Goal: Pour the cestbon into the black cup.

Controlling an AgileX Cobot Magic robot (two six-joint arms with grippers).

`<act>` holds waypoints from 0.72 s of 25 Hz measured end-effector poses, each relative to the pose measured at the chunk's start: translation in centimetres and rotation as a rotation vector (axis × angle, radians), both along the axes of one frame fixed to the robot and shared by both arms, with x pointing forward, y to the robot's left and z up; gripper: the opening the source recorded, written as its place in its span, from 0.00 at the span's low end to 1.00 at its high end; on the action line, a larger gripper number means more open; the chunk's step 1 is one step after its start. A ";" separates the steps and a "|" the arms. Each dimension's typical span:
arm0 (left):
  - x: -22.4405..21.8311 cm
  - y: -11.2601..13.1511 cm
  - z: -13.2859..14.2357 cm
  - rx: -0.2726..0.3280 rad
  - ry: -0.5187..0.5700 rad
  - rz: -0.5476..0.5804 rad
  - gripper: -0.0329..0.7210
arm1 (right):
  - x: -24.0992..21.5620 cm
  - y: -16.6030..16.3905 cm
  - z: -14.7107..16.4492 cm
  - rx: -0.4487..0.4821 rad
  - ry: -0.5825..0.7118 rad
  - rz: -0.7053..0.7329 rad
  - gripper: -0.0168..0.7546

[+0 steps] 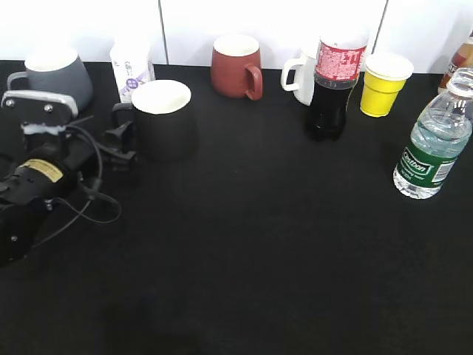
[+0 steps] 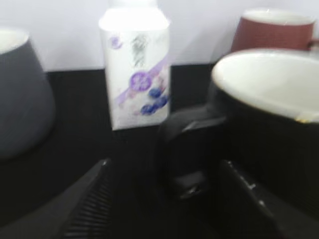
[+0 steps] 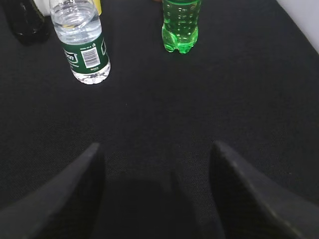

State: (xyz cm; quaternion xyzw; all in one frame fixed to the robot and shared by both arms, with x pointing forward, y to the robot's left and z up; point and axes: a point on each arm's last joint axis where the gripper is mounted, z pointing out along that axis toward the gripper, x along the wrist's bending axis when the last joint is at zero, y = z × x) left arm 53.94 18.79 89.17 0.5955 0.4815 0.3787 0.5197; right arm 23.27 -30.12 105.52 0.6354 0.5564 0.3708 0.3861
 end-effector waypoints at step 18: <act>6.5 -0.4 -0.8 0.075 -0.082 -0.185 0.16 | 0.0 0.0 0.0 0.000 0.000 0.000 0.67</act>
